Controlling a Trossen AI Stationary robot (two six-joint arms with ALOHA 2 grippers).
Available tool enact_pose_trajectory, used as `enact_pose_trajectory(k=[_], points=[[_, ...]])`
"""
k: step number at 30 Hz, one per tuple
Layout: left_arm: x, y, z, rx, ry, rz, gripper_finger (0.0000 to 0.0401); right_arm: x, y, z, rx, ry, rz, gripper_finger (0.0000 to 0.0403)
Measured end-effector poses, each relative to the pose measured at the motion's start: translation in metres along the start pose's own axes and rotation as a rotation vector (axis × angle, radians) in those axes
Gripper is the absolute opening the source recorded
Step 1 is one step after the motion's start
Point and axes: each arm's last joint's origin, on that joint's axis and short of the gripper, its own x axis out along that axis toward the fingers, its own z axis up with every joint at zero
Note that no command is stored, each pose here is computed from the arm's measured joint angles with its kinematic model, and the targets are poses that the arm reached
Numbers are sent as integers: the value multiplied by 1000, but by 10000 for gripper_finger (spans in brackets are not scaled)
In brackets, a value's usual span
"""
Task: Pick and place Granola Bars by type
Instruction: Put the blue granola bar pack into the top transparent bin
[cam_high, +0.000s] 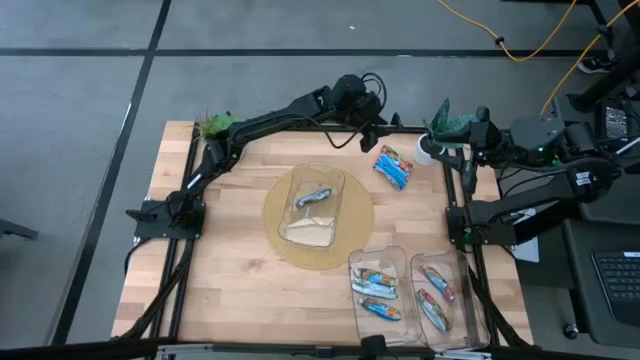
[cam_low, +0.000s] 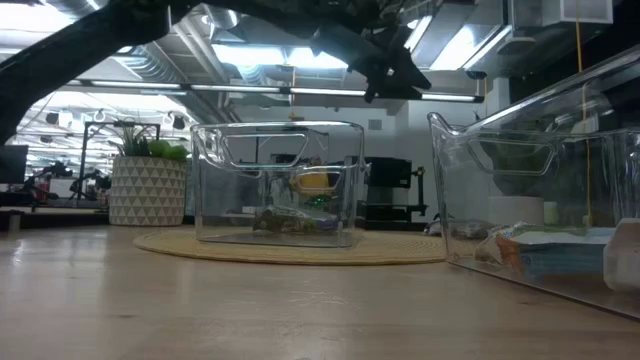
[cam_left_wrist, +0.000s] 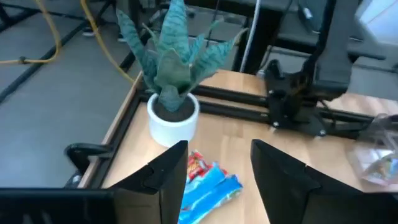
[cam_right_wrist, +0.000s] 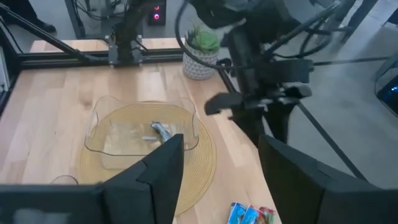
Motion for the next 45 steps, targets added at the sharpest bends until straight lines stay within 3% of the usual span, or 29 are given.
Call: enact_pose_trajectory(k=[12,18,26,33,38,41,45], points=[[31,42,-40,-114,79,-122,169,-3,-1,4,21,-58,1,208],[43,21,-46,-24,92,-265,169,-1,0,6,27,-65,1,208],[51,-25,-59,231,203,-370,169,2,1,9,32,-71,1,208],[50,-22,-57,286,182,-354,169,4,2,9,5,-64,0,208],[55,-31,-61,352,152,-454,169,4,2,9,-1,-62,0,208],[59,-29,-63,363,142,-446,169,5,2,9,4,-61,0,208],[60,-29,-53,261,76,-423,168,5,2,9,32,-57,-1,208]])
